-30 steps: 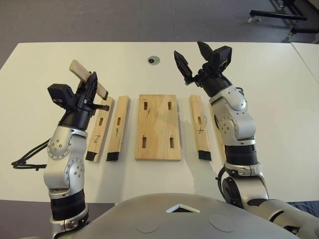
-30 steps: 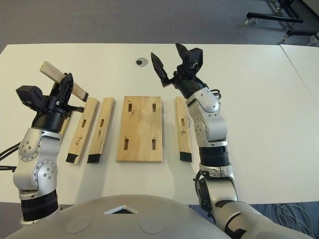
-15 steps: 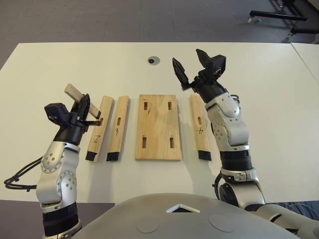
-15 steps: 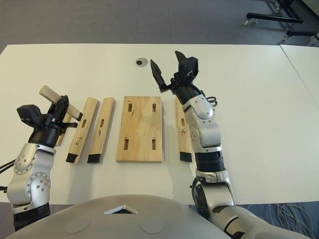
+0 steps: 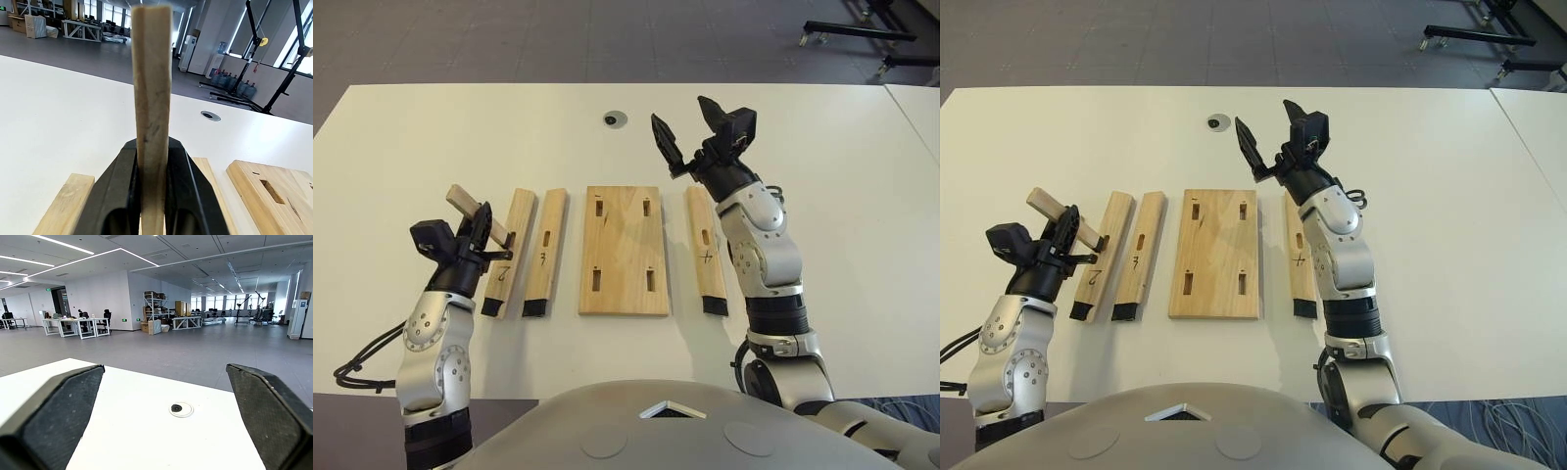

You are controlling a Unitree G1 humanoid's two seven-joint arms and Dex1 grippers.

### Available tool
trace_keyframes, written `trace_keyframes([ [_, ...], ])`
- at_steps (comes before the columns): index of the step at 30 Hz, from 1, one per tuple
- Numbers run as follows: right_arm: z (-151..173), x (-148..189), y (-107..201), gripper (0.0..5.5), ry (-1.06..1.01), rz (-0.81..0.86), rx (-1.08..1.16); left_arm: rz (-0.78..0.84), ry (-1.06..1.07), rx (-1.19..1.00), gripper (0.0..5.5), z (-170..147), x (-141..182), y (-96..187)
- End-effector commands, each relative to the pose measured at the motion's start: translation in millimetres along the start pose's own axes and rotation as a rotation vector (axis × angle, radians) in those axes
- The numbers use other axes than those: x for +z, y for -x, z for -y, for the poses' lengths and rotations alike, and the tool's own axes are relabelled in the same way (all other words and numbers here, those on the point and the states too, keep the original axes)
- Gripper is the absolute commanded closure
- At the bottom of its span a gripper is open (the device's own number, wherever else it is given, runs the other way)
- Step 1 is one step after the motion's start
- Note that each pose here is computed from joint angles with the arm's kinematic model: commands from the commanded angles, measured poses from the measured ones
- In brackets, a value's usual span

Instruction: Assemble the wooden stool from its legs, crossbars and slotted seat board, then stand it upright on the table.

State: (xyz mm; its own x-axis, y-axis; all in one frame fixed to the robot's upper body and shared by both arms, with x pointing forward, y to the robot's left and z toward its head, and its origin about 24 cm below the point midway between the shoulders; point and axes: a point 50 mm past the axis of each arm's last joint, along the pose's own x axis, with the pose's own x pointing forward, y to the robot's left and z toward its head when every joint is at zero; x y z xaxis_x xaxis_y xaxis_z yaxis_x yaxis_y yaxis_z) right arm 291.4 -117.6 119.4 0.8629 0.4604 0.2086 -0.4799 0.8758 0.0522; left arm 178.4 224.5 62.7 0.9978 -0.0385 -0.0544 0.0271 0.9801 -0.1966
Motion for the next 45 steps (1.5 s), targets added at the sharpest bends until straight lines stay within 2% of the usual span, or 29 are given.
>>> trace_keyframes([
  [1, 1, 4, -3, 0.92, 0.016, 0.007, 0.008, -0.005, 0.01, 0.002, 5.11, 1, -3, -1],
  [19, -1, 5, -4, 0.92, 0.023, 0.018, -0.002, -0.106, 0.015, 0.03, 5.11, -9, -21, -7],
  [34, 1, 5, -3, 0.92, 0.045, 0.01, -0.001, -0.152, -0.076, -0.024, 5.11, 5, -33, 0],
  [35, 1, 4, -3, 0.92, 0.045, 0.01, -0.002, -0.15, -0.078, -0.025, 4.72, 5, -33, 0],
  [45, 1, 4, -3, 0.92, 0.043, 0.013, -0.019, -0.074, -0.146, -0.04, 3.19, 5, -17, -5],
])
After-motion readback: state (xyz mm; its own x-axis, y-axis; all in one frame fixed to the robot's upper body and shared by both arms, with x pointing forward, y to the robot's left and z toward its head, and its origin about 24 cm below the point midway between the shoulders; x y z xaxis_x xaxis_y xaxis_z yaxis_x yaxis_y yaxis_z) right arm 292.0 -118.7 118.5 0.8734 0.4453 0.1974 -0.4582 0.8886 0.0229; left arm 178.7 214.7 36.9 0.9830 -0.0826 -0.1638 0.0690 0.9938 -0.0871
